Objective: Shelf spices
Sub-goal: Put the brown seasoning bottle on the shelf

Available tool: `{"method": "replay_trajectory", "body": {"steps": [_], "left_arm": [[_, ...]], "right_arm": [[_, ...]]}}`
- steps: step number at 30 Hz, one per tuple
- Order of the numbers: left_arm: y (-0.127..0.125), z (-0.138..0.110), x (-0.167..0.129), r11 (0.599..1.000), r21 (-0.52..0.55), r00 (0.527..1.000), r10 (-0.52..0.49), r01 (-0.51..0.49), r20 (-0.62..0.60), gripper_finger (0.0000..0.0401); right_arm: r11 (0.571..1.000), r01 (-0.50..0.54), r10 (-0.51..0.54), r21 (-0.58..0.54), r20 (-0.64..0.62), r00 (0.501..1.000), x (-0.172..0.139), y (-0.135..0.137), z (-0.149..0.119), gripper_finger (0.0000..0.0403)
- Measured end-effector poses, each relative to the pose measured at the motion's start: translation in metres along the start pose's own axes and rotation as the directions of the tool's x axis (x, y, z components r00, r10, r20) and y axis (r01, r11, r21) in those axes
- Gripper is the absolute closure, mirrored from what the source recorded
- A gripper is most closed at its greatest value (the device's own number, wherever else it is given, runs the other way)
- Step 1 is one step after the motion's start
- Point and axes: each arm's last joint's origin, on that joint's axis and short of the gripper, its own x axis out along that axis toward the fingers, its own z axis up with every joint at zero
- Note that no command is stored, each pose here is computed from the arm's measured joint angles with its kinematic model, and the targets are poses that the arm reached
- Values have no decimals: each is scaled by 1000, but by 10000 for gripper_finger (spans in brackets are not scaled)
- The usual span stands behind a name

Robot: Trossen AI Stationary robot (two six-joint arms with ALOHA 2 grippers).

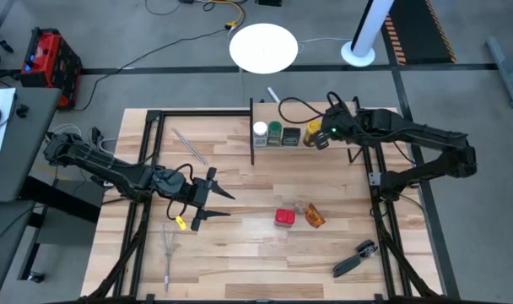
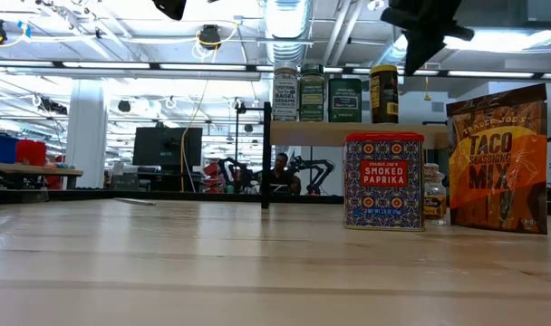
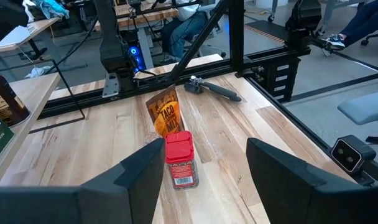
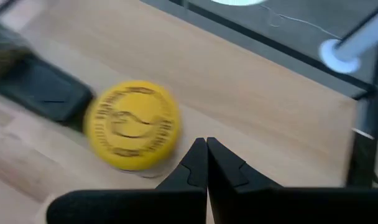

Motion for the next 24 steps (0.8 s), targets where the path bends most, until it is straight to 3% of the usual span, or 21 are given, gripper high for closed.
{"method": "replay_trajectory", "body": {"steps": [24], "left_arm": [[0,0,0,1000,-2,1000,0,0,0,182]], "right_arm": [[990,-140,140,1,-12,990,-6,18,-9,401]]}}
